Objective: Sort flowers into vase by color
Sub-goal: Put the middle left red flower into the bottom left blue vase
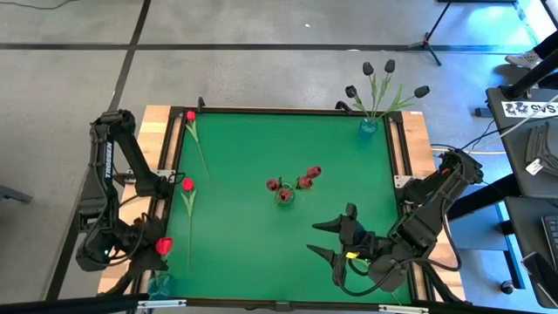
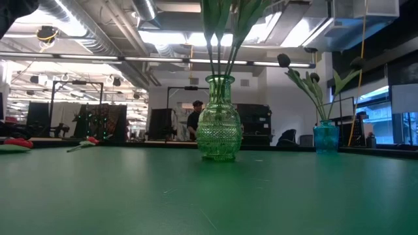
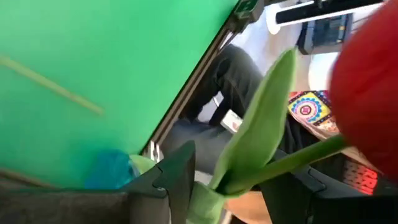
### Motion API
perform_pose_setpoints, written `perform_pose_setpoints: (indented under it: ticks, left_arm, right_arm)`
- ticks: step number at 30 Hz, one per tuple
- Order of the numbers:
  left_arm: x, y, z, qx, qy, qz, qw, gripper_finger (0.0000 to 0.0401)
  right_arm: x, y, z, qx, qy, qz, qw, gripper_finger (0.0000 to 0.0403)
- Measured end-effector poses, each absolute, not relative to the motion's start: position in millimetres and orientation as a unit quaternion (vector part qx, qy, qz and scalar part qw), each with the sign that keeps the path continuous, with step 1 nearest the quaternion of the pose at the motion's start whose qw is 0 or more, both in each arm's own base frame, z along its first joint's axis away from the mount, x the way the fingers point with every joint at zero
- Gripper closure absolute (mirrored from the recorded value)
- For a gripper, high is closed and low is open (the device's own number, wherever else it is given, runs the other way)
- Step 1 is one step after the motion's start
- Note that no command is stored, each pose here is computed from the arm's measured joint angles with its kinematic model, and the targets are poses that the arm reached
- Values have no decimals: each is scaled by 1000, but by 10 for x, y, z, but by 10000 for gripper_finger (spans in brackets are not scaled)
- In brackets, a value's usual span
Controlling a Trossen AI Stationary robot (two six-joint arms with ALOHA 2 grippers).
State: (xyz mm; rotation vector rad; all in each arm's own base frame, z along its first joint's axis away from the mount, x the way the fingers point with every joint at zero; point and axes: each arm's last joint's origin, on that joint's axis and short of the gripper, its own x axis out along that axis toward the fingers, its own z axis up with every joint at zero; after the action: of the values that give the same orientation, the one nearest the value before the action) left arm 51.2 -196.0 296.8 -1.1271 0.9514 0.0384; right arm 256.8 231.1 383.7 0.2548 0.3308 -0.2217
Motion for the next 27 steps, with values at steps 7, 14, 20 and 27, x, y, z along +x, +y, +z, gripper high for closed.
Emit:
perform_pose_setpoints:
  ticks: [7,14,20,27]
  left_arm:
    - [486,-1988,2972,-547,483,29,683,225]
    - [480,-1942,3045,-565,476,15,674,223]
    - [412,-1916,3295,-565,491,0,663,223]
    - [326,-1877,3293,-544,506,33,668,223]
  right_arm:
    - [2552,2305,3804,111,184,-103,971,159]
    - [2537,2291,3776,97,197,-105,970,159]
    - [2537,2292,3775,99,198,-104,970,159]
    - [2540,2287,3778,109,193,-111,969,159]
